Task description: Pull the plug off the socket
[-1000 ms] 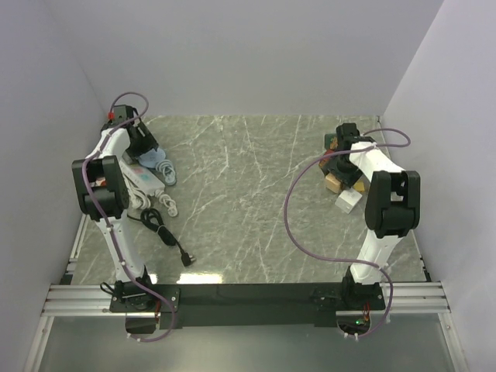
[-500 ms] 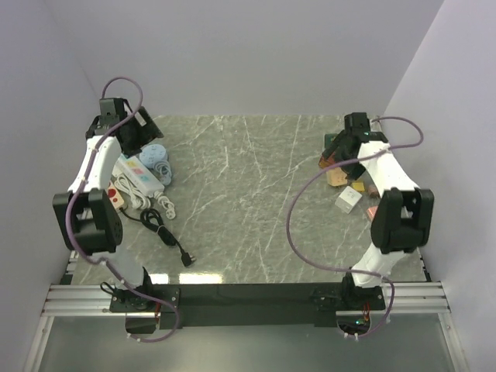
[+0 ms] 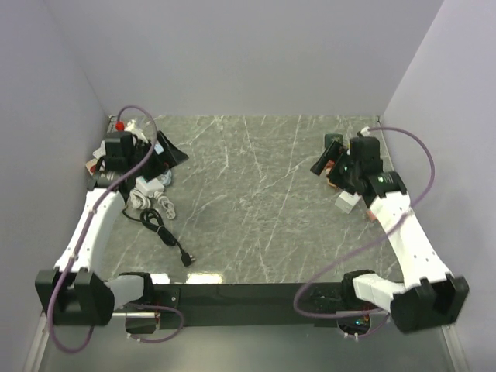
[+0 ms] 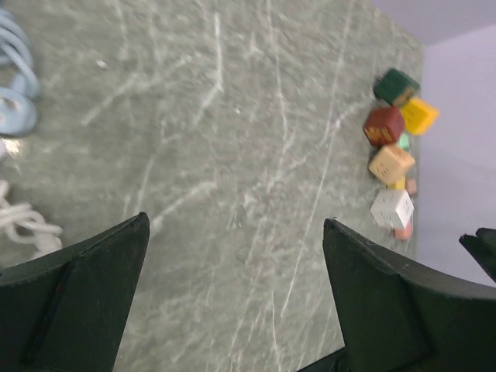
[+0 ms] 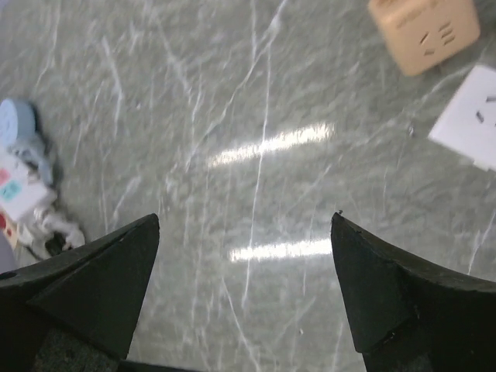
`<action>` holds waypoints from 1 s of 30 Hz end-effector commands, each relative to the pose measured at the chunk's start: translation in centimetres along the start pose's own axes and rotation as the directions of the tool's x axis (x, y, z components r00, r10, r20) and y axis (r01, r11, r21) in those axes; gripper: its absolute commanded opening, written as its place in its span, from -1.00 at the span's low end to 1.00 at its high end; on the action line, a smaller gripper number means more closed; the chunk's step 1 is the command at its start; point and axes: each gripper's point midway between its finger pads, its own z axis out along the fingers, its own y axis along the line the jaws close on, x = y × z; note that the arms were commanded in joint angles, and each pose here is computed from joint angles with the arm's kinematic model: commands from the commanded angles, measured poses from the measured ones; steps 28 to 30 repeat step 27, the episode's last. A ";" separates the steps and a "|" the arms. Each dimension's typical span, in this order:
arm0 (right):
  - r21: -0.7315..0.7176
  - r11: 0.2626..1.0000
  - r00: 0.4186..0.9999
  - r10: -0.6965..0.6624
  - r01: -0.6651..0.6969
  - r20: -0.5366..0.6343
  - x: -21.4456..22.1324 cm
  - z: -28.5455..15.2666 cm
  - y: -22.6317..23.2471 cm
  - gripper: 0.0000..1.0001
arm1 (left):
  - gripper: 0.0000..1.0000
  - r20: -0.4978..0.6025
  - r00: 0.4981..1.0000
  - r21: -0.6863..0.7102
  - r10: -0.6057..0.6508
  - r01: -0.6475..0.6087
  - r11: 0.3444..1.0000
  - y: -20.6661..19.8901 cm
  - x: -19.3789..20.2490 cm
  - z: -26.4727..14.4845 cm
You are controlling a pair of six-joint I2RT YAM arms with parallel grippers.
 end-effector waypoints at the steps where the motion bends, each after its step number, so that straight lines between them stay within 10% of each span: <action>1: -0.141 0.989 0.997 -0.038 0.047 0.067 1.1 -2.9 1.4 0.96 | 0.99 0.027 1.000 0.096 0.001 -0.004 0.995 -1.6 1.8 -1.6; 30: -0.063 0.995 0.942 -0.050 0.075 0.331 2.0 -12.0 -4.0 0.98 | 0.99 0.011 0.990 0.201 0.143 -0.142 0.969 -3.0 3.4 -3.4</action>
